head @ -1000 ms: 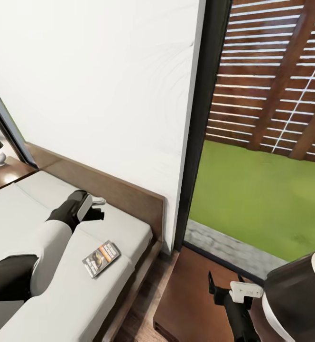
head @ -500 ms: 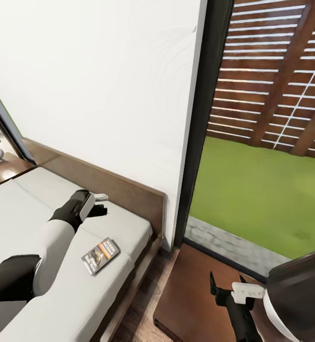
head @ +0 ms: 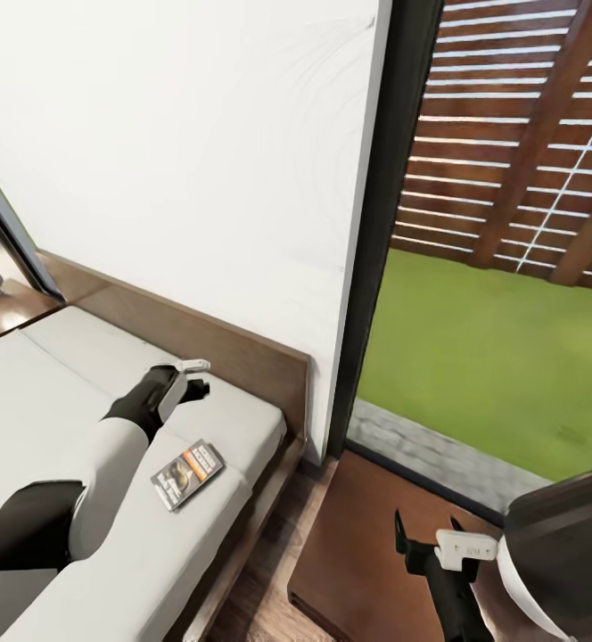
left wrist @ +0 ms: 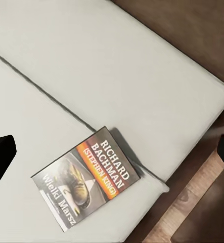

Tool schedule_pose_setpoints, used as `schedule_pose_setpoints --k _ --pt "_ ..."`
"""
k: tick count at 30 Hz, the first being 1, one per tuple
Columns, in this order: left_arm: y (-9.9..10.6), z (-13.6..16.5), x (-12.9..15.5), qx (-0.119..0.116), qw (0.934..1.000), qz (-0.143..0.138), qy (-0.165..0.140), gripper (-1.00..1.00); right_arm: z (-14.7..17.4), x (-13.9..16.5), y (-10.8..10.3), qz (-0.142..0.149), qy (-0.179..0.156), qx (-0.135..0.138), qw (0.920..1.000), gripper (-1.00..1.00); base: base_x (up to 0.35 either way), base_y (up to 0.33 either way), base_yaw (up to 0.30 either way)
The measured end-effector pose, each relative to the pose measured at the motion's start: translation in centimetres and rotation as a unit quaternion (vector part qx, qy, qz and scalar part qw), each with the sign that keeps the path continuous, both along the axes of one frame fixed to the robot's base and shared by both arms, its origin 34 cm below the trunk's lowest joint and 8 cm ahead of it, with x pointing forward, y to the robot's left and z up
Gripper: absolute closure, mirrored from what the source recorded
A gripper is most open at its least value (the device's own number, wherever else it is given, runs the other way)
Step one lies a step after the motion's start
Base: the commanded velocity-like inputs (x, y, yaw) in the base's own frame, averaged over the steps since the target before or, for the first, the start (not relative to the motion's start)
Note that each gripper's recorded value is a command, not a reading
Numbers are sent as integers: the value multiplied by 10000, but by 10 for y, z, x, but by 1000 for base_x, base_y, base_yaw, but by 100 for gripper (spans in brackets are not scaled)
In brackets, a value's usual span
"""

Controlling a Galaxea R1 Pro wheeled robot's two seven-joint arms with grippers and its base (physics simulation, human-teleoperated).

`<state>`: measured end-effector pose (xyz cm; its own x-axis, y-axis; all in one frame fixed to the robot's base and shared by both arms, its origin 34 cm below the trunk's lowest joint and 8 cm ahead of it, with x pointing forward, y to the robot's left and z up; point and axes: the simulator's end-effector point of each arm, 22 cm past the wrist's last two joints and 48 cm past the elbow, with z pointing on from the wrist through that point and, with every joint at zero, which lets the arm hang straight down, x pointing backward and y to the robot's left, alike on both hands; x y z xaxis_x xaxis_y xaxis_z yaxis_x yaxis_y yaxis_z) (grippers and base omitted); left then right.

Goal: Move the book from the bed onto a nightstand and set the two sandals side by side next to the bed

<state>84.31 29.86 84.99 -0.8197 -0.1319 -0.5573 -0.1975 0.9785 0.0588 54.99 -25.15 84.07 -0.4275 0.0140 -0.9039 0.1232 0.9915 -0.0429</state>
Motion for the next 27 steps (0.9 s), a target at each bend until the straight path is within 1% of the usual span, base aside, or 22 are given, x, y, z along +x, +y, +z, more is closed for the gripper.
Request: schedule_pose_setpoints --k 4,6,11,24,27 --pt "-2 -15 1 -67 9999 -45 -73 -100 -7 0 0 0 30 0 10000 -100 0 0 0" --pt "-5 -26 3 -187 9995 -161 -216 -100 -11 0 0 0 53 1 10000 -100 0 0 0" --pt "-5 -37 6 -203 9991 -197 -307 -100 -20 0 0 1 91 0 10000 -100 0 0 0" --pt "-2 -67 7 -173 9994 -204 -239 -100 -44 1 0 0 190 1 9998 -100 0 0 0" --pt "3 -74 7 -140 9995 -177 -215 -100 -49 1 0 0 213 1 9998 -100 0 0 0"
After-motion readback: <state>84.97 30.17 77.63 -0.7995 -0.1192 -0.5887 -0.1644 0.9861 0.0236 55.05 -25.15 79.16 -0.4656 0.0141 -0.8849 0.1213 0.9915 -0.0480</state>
